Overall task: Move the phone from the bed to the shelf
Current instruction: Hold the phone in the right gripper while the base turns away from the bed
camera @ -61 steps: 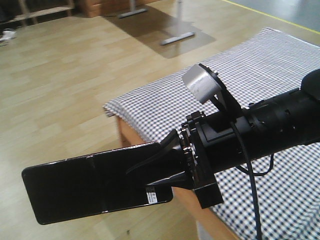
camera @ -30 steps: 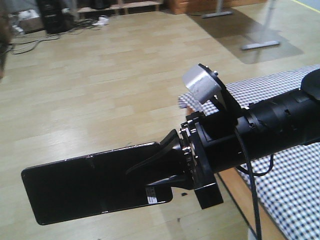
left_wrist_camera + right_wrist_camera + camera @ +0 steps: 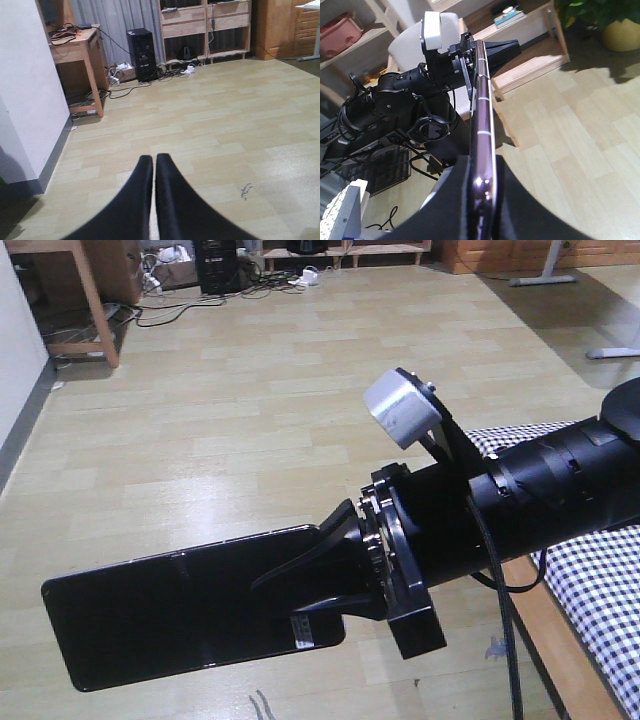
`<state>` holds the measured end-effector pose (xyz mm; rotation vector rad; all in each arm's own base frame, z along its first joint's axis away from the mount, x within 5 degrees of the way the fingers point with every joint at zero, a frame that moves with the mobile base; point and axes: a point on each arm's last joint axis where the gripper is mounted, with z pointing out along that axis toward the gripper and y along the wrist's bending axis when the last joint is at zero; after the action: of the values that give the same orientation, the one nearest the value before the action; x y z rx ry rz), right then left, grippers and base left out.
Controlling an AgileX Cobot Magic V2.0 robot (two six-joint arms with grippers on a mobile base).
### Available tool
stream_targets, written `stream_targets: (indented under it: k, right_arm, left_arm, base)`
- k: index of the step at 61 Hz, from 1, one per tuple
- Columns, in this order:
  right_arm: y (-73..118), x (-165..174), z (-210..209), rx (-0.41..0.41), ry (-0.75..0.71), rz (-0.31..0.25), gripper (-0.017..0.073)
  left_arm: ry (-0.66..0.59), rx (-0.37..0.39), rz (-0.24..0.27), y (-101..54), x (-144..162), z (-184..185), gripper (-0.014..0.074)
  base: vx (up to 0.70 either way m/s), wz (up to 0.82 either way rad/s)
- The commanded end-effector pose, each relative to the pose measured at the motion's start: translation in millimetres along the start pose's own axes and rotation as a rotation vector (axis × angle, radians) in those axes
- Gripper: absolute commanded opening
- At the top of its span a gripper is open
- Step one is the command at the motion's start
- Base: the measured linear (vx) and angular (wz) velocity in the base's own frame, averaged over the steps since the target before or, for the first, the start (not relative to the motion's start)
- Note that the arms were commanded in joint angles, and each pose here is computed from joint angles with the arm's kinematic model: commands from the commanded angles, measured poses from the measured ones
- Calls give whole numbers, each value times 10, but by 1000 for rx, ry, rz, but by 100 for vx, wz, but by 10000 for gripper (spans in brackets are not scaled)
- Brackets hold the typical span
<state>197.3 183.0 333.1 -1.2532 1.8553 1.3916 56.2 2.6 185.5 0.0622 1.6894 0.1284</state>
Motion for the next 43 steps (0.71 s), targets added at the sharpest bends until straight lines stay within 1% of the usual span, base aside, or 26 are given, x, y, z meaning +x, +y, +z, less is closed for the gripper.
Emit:
stream_targets:
  k: [1,43]
  right_arm:
    - [223,-143,-83,-100,-73,-43,-2]
    - [223,-143,-83,-100,-73,-43,-2]
  left_arm:
    - [-105,-7,-14,15,-143,-29,1]
    - [-105,-7,-14,15,-143,-29,1]
  base:
    - [-3,18]
    - [1,6]
